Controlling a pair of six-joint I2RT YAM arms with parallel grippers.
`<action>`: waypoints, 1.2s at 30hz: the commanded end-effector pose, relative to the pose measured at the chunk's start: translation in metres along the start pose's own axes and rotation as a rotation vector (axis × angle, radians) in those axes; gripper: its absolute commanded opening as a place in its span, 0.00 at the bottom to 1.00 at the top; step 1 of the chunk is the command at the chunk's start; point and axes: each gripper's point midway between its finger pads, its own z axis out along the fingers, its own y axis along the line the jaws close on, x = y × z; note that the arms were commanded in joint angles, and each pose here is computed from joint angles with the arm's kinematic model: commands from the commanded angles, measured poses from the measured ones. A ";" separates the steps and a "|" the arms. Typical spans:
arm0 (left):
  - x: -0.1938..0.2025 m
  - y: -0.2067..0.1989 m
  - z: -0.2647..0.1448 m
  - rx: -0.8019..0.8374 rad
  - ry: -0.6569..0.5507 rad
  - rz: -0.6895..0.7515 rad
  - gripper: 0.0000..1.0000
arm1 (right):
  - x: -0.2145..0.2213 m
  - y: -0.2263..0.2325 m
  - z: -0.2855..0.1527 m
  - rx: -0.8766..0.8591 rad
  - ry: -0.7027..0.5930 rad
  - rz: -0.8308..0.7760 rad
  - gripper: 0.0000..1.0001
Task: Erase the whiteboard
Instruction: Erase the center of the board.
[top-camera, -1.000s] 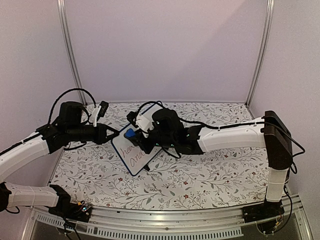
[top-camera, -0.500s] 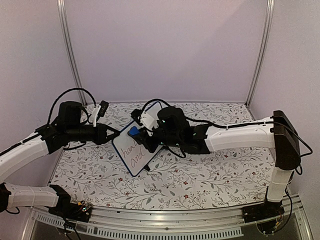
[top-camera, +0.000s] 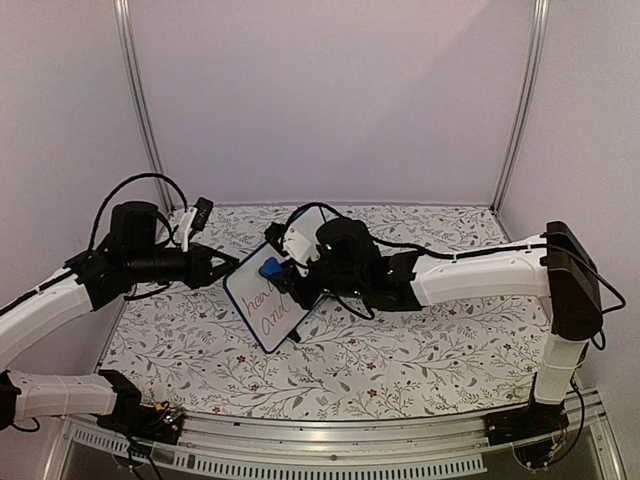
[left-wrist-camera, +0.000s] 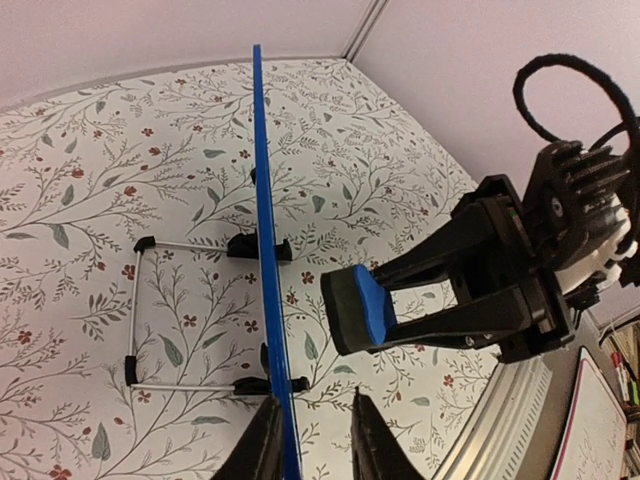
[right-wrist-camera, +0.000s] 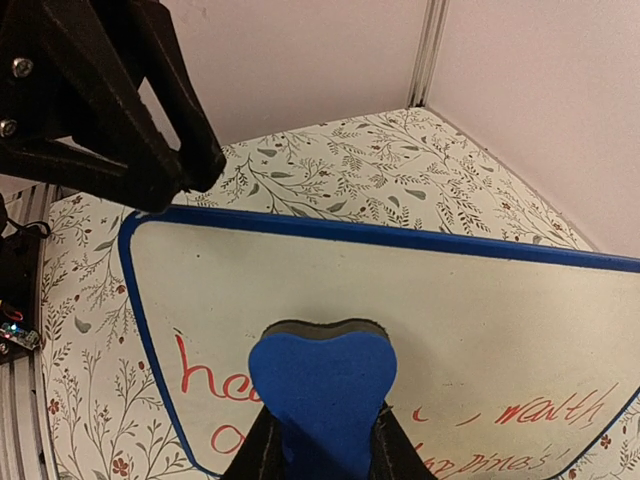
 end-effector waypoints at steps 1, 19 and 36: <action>-0.006 -0.004 -0.003 0.018 -0.032 0.021 0.24 | -0.012 0.000 -0.011 0.009 -0.032 0.011 0.16; -0.003 -0.004 -0.001 0.025 -0.022 0.016 0.69 | -0.006 -0.003 -0.014 0.028 -0.024 0.032 0.16; 0.010 0.009 0.013 -0.005 0.050 -0.015 0.62 | 0.005 0.012 -0.013 0.005 -0.047 0.062 0.16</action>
